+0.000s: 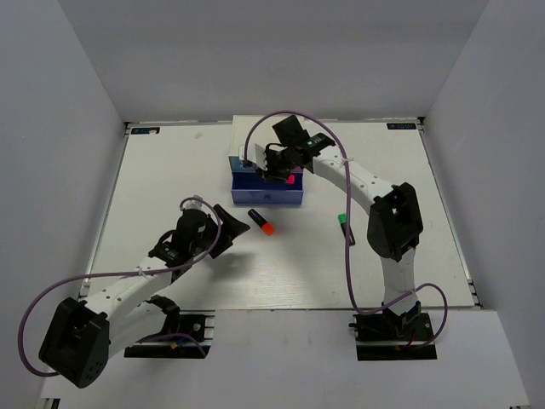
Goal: Sort the stationery into containers
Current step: Place the pen in the drawer.
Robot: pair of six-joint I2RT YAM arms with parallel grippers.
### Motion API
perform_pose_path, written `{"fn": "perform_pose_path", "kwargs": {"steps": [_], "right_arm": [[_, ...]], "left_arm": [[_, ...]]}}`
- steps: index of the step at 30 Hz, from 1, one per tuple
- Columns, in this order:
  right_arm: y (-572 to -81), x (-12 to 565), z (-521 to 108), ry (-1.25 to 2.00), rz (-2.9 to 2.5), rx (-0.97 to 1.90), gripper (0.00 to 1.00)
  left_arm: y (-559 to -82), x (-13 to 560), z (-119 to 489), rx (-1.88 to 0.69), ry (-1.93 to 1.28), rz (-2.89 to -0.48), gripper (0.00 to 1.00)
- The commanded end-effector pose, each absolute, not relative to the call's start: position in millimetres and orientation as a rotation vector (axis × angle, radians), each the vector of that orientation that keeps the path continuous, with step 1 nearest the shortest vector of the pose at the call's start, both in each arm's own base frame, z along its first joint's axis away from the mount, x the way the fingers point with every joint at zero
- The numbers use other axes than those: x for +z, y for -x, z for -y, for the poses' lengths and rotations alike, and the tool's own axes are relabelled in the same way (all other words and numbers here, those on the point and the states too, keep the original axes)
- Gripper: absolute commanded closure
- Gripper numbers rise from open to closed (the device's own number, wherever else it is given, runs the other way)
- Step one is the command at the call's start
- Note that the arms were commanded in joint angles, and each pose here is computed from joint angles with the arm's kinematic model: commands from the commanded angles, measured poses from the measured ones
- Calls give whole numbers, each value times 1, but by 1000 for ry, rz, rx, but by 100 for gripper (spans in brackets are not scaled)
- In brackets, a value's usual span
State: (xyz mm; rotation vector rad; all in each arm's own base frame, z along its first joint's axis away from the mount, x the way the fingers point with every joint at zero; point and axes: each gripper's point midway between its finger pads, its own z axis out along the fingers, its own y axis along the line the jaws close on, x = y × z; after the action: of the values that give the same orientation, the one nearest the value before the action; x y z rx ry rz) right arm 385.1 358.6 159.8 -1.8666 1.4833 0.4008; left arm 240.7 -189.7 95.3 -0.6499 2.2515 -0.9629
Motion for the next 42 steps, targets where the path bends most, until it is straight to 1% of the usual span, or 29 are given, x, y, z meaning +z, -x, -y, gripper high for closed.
{"fn": "perform_pose_path", "kwargs": {"steps": [1,2,6,8,9,11,13,20,26,29,34,37,39,40,41,42], "right_arm": [[-406,171,-364,1823,-1440,315,75],[-407,170,-364,1829,-1433,300,71],[-408,167,-361,1833,-1438,290,64],[-406,168,-362,1835,-1432,295,64],[-406,170,-362,1829,-1431,297,63],[-404,171,-362,1832,-1427,303,61],[-403,175,-362,1825,-1428,304,61],[-395,174,-357,1828,-1433,322,58],[-389,171,-354,1834,-1440,331,57],[-388,177,-352,1813,-1450,334,56],[-379,214,-345,1728,-1433,337,54],[-375,236,-328,1641,-1449,287,48],[-375,241,-320,1563,-1483,265,46],[-373,242,-317,1559,-1485,263,46],[-369,237,-313,1560,-1498,265,48],[-366,230,-310,1555,-1515,272,54]], "left_arm": [[-252,112,195,-983,650,-2207,5],[-253,110,196,-985,662,-2210,5],[-257,107,198,-972,669,-2229,9],[-260,109,200,-975,680,-2229,10],[-262,113,201,-982,677,-2219,11],[-261,103,202,-968,683,-2255,13],[-264,107,205,-979,678,-2257,14],[-266,96,213,-974,680,-2318,15],[-271,102,220,-989,665,-2325,15],[-274,99,220,-962,679,-2345,15],[-279,97,224,-910,680,-2385,16],[-277,91,227,-893,679,-2416,21],[-275,88,229,-890,670,-2430,22],[-277,88,231,-890,669,-2430,24],[-276,86,228,-872,677,-2434,26],[-275,82,229,-856,674,-2445,27]]}}
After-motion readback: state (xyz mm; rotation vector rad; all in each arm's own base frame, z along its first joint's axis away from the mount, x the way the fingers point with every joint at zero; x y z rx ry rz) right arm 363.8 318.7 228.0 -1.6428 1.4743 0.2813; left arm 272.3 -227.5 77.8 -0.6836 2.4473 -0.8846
